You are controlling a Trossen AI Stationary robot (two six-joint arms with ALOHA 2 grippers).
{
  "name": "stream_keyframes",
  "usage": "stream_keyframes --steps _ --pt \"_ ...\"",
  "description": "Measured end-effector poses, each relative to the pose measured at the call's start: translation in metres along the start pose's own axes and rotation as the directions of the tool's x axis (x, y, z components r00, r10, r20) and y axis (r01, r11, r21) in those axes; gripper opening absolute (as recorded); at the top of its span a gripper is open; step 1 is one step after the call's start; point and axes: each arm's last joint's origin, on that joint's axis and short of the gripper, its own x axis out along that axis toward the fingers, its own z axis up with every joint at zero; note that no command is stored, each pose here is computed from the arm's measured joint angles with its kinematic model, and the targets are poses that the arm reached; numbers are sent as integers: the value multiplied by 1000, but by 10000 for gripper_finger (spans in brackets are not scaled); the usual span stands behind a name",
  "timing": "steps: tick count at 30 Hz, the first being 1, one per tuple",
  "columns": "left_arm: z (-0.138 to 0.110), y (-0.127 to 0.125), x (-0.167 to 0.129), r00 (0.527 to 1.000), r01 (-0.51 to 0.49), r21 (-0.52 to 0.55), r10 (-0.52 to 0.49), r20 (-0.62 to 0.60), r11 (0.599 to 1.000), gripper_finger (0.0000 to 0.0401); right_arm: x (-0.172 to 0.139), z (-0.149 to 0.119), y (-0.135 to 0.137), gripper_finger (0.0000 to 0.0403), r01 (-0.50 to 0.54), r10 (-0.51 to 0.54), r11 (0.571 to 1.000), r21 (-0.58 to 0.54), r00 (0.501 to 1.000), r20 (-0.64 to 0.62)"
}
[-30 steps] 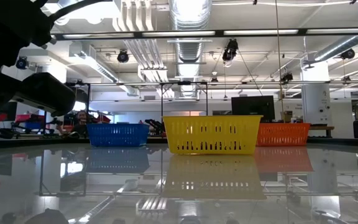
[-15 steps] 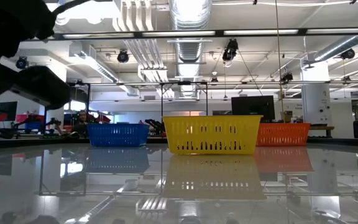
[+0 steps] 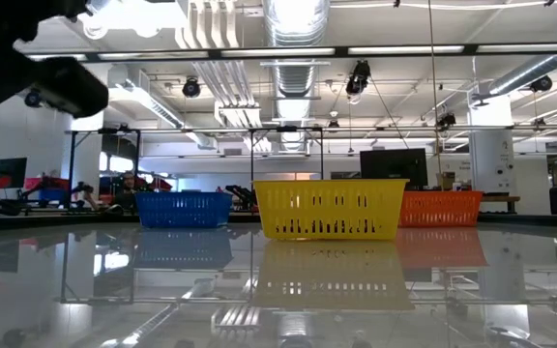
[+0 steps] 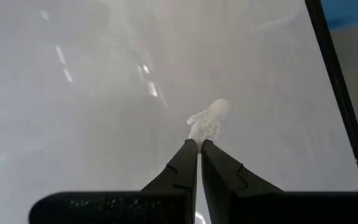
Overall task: Sort Halloween decoration
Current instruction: Put the white skeleton toy into the orange bin
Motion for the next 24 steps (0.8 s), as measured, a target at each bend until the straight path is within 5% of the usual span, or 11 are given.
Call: stream_keyframes --steps 9,24 --pt "-5 15 -63 970 -119 -88 135 203 989 0 0 3 -2 82 73 -71 997 -18 993 98" --pt "-17 71 -129 825 -335 -233 404 396 913 0 -6 33 -18 81 125 -95 986 -113 965 244"
